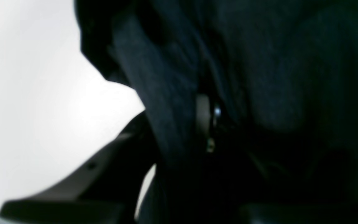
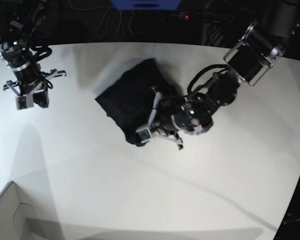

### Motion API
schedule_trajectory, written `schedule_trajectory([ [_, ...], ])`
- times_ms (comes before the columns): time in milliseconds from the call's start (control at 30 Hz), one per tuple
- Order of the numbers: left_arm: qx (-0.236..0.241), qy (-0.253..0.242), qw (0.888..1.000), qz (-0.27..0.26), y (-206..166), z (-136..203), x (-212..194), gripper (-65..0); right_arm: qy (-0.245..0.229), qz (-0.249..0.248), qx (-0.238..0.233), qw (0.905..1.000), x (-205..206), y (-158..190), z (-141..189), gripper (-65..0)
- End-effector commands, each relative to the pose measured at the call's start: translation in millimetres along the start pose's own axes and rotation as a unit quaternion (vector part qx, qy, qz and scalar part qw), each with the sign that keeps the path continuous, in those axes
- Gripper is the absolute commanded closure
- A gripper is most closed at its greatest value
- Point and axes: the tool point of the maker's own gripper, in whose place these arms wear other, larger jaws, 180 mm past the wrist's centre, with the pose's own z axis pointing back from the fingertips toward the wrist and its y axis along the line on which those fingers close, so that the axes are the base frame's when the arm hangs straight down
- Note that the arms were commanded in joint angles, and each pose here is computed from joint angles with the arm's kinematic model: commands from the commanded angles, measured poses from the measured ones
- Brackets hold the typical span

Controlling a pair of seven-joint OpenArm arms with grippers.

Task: Layout the t-shirt on the table in an organized manner, then fold the t-shirt properly
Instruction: 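Drag the folded bundle with the left gripper toward the table center and square it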

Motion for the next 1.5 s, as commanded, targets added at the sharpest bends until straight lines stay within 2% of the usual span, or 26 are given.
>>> schedule_trajectory([
  [0, 0.017, -0.009, 0.999, -0.036, 9.8, 2.7, 14.2, -0.1, -0.027, 0.001, -0.006, 0.9996, 13.4, -5.2, 3.8, 0.0],
  [133, 0.010, 0.005, 0.988, -0.153, -8.0, -6.1, 19.4, -0.1, -0.023, -0.013, -0.031, 0.9992, 6.9, -20.5, 10.4, 0.0],
  [233, -0.034, 0.004, 0.972, -0.232, -31.5, -9.9, 27.5, -0.3, -0.019, -0.023, -0.045, 0.9986, 1.7, -28.4, 13.8, 0.0],
  [300, -0.052, 0.018, 0.958, -0.282, -41.4, -11.6, 27.8, -0.3, -0.018, -0.024, -0.046, 0.9985, 0.7, -28.8, 14.4, 0.0],
  [467, -0.004, 0.045, 0.935, -0.353, -35.3, -19.1, 36.8, -0.2, -0.009, -0.025, -0.045, 0.9986, -6.4, -26.8, 16.7, 0.0],
  [600, 0.009, 0.081, 0.918, -0.387, -32.8, -30.5, 27.9, -0.2, -0.007, -0.025, -0.045, 0.9986, -7.5, -26.6, 17.1, 0.0],
  [767, 0.017, 0.100, 0.913, -0.396, -29.1, -36.7, 24.0, -0.5, -0.007, -0.025, -0.045, 0.9986, -7.5, -26.6, 17.1, 0.0],
  [900, 0.019, 0.098, 0.913, -0.395, -28.4, -36.0, 25.6, -0.9, -0.007, -0.025, -0.045, 0.9986, -7.5, -26.6, 17.1, 0.0],
  [967, 0.020, 0.098, 0.913, -0.395, -27.4, -35.7, 26.1, -5.3, -0.007, -0.025, -0.045, 0.9986, -7.5, -26.6, 17.1, 0.0],
  [1200, 0.031, 0.101, 0.911, -0.399, -23.7, -31.2, 30.0, -42.4, -0.012, -0.025, -0.043, 0.9987, -4.2, -25.6, 15.3, 0.0],
  [1267, 0.048, 0.099, 0.908, -0.404, -20.2, -23.6, 40.1, -50.2, -0.012, -0.025, -0.043, 0.9987, -4.2, -25.6, 15.3, 0.0],
  [1367, 0.070, 0.081, 0.912, -0.397, -12.7, -13.1, 57.3, -54.9, -0.012, -0.025, -0.043, 0.9987, -4.2, -25.6, 15.3, 0.0],
  [1467, 0.082, 0.066, 0.915, -0.389, -7.1, -6.3, 68.2, -54.9, -0.012, -0.025, -0.042, 0.9987, -4.3, -24.7, 15.0, 0.0],
])
